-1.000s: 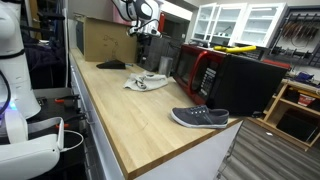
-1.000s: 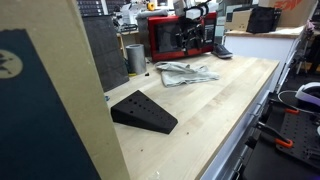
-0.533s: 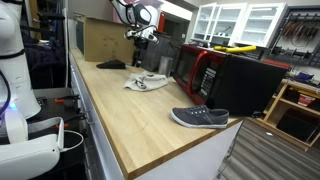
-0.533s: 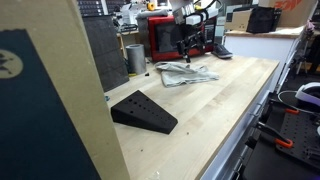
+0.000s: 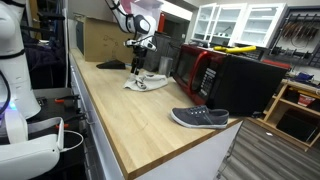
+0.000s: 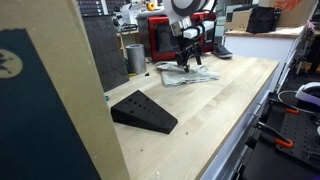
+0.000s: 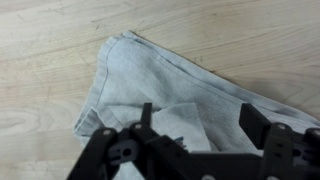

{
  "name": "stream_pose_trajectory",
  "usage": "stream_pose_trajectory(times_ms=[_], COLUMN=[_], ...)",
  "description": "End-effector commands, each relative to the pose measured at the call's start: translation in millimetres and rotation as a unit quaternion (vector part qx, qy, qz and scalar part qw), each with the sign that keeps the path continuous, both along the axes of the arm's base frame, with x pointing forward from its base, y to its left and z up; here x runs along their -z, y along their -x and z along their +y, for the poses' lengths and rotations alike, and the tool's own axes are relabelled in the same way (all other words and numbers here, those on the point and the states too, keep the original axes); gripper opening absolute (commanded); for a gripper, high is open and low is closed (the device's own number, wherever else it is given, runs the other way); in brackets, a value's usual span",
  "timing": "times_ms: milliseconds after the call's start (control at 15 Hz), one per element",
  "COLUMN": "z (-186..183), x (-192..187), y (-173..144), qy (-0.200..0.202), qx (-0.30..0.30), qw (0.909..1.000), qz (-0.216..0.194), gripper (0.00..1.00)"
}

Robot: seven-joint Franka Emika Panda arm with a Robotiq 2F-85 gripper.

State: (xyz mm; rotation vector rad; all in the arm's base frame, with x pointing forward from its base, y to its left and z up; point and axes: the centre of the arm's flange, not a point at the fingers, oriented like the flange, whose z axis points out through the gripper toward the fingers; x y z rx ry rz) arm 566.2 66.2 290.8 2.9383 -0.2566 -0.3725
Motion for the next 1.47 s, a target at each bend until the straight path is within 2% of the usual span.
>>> stream_pose_trajectory(times_ms=[0, 467, 533, 667, 933, 1133, 1400], z=[-10, -10, -9, -6, 19, 58, 115], x=[7, -5, -8, -15, -37, -64, -95], y=[-5, -6, -6, -4, 8, 17, 28], qy=[0.001, -0.015, -0.016, -0.013, -0.021, -0.034, -0.046], qx=[-0.013, -0.031, -0.034, -0.039, -0.025, 0.008, 0.055], qw=[0.9998, 0.9988, 0.9986, 0.9987, 0.9993, 0.9964, 0.9885], qz=[-0.018, -0.036, -0.036, -0.03, 0.018, 0.076, 0.133], gripper=[0.58, 0.05, 0.01, 0.0, 0.0, 0.0, 0.0])
